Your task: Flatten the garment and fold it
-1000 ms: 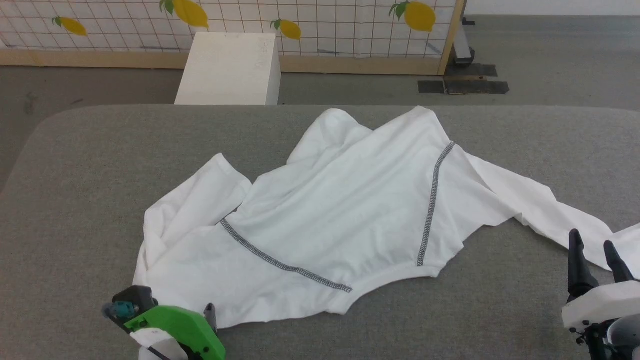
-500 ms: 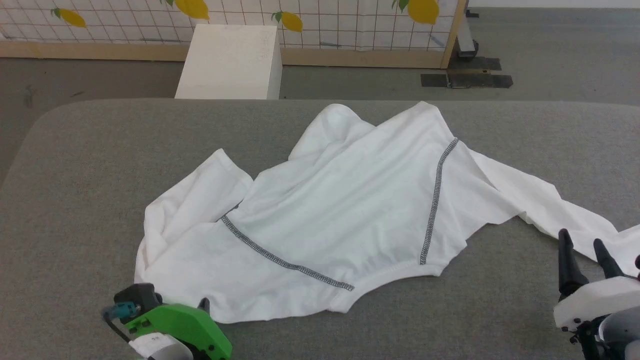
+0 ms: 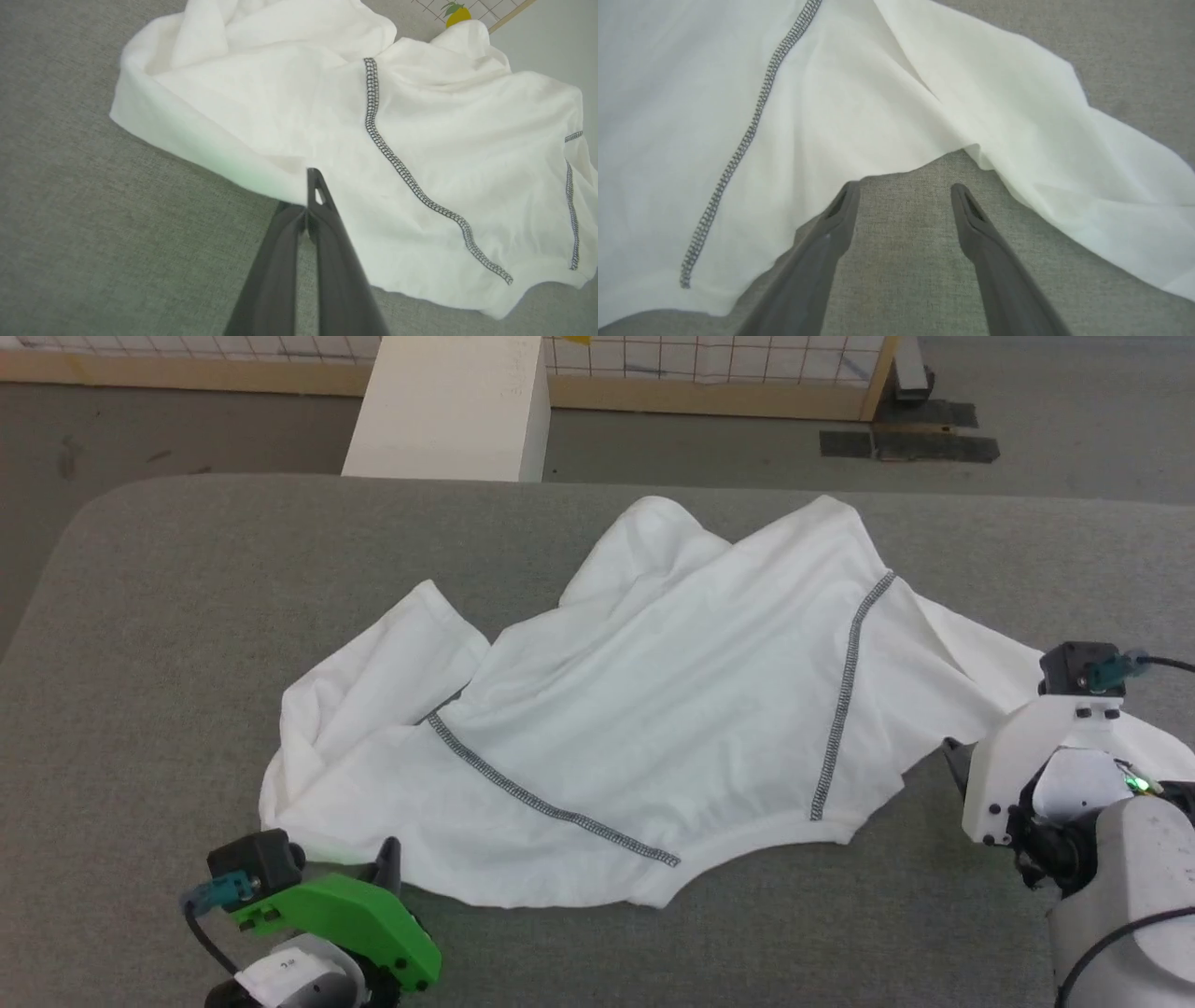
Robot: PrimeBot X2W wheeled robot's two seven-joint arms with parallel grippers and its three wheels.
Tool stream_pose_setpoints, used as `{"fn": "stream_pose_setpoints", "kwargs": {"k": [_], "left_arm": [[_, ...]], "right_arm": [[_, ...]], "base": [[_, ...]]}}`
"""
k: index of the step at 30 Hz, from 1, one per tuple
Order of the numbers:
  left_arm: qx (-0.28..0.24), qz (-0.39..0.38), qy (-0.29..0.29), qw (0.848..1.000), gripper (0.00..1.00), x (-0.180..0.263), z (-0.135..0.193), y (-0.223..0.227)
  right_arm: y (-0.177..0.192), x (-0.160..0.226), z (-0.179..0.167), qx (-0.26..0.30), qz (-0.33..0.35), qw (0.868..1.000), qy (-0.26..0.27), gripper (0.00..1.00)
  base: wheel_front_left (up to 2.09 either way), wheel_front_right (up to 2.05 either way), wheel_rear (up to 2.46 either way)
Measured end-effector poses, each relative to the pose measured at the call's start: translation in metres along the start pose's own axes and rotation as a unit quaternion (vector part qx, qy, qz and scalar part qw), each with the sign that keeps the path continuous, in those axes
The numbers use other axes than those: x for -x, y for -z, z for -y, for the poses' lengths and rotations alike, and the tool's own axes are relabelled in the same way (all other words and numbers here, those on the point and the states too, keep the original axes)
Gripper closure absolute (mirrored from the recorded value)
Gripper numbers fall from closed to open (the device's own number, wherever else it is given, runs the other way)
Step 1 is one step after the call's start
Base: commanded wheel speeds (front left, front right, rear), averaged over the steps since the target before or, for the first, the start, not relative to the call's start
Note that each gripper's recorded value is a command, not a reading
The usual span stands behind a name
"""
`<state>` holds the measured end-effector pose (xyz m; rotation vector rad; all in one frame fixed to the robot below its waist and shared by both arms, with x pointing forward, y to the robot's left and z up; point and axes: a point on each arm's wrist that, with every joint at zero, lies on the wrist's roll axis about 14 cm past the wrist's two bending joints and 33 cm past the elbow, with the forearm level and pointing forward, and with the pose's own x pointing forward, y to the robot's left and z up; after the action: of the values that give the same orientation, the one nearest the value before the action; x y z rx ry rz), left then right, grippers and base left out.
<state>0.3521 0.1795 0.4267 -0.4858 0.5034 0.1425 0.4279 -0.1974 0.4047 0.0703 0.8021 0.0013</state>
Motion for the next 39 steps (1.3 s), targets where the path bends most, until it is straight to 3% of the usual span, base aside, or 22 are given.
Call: {"fn": "stream_pose_setpoints", "kwargs": {"k": [12,13,14,15,22,26,32,39], "left_arm": [[0.001,-0.025,-0.020,0.999,1.00,-0.013,-0.013,0.015],[0.001,-0.025,-0.022,0.999,1.00,-0.014,-0.014,0.015],[0.001,-0.026,-0.023,0.999,1.00,-0.014,-0.015,0.015],[0.001,-0.026,-0.024,0.999,1.00,-0.014,-0.015,0.016],[0.013,0.021,0.007,1.000,1.00,-0.010,-0.003,-0.005],[0.048,0.099,0.065,0.992,1.00,-0.005,0.024,-0.052],[0.056,0.244,0.171,0.953,1.00,0.021,0.079,-0.156],[-0.009,0.372,0.259,0.891,1.00,0.084,0.137,-0.268]], "right_arm": [[0.000,-0.048,-0.003,0.028,-0.038,0.999,0.020,0.00],[0.000,-0.050,-0.004,0.028,-0.041,0.999,0.018,0.60],[0.000,-0.052,-0.006,0.030,-0.043,0.999,0.016,0.97],[-0.002,-0.053,-0.006,0.032,-0.041,0.999,0.015,1.00],[-0.021,-0.042,-0.030,-0.006,0.008,0.999,-0.034,1.00],[-0.066,-0.014,-0.044,-0.048,0.093,0.991,-0.079,1.00],[-0.143,0.063,-0.060,-0.119,0.216,0.953,-0.179,1.00],[-0.201,0.160,-0.043,-0.092,0.294,0.930,-0.200,1.00]], "base": [[0.00,0.00,0.00],[0.00,0.00,0.00],[0.00,0.00,0.00],[0.00,0.00,0.00],[0.00,0.00,0.00],[0.00,0.00,0.00],[0.00,0.00,0.00],[0.00,0.00,0.00]]}}
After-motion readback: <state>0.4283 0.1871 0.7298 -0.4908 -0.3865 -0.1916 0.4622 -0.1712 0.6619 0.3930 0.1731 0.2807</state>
